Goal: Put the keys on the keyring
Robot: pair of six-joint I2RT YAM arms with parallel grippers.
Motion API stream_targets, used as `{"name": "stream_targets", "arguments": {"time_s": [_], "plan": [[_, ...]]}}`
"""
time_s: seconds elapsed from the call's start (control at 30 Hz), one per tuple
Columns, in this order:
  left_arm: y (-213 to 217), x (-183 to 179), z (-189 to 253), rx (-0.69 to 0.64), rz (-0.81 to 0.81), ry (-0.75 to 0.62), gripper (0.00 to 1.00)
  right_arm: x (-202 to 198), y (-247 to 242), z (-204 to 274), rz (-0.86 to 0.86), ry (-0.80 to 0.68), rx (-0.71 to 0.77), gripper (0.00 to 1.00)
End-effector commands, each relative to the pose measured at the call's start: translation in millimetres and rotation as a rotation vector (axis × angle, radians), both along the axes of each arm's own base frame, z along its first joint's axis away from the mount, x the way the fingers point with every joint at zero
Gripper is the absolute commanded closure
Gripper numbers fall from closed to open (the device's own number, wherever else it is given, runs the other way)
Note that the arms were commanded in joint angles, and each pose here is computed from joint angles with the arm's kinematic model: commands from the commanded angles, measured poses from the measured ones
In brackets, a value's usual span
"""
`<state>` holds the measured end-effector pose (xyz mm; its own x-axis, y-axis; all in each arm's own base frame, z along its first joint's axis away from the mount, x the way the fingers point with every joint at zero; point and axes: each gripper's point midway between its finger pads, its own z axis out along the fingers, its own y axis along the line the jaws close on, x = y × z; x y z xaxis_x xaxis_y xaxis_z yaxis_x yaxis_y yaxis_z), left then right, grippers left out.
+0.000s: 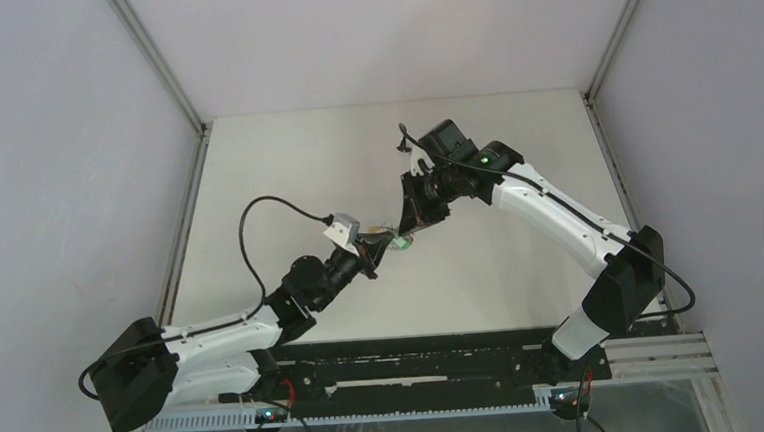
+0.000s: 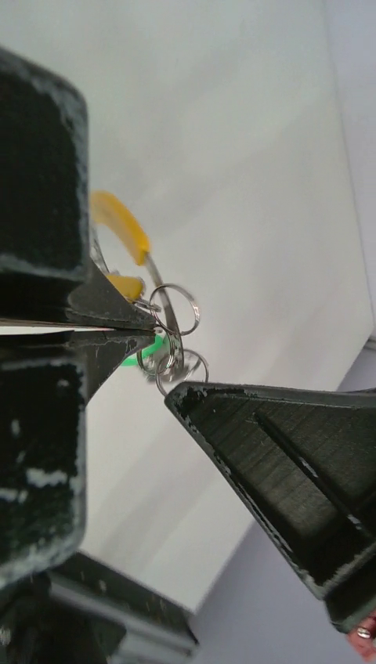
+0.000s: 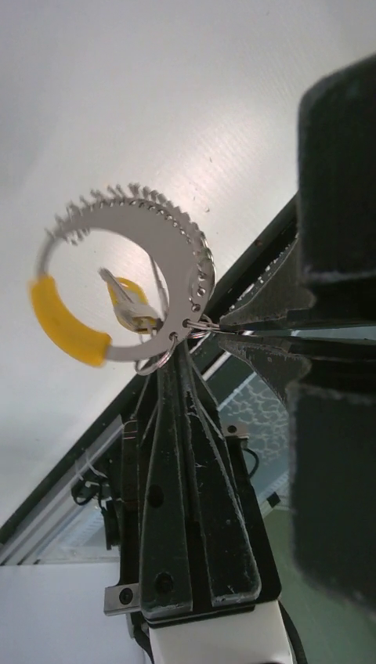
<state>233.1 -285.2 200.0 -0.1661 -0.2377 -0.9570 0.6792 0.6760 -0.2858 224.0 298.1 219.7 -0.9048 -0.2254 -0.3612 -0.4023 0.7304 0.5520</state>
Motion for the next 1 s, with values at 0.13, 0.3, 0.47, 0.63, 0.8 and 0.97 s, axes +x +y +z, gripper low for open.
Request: {"name": "stream_targets", "arguments": {"time_s": [0.13,0.3,0.47,0.63,0.8,0.97], "plan": [[18,16,7,0.358,0.157,-0.342,1.00,-32,11,22,0.119,0.157,0.200,1.00],[16,10,8,0.354,0.150,-0.403,1.00,-31,10,22,0.119,0.169,0.220,1.00],[16,-9,16,0.243,0.079,-0.479,1.00,-28,10,19,0.096,0.185,0.252,1.00],[12,-20,20,0.191,0.017,-0.497,1.00,-25,7,15,0.081,0.164,0.255,1.00],[15,-13,5,0.171,-0.002,-0.418,1.00,-2,-5,5,0.079,-0.059,0.181,1.00],[17,-12,-6,0.124,-0.012,-0.327,1.00,8,-9,0,0.181,-0.329,0.204,0.79]]}}
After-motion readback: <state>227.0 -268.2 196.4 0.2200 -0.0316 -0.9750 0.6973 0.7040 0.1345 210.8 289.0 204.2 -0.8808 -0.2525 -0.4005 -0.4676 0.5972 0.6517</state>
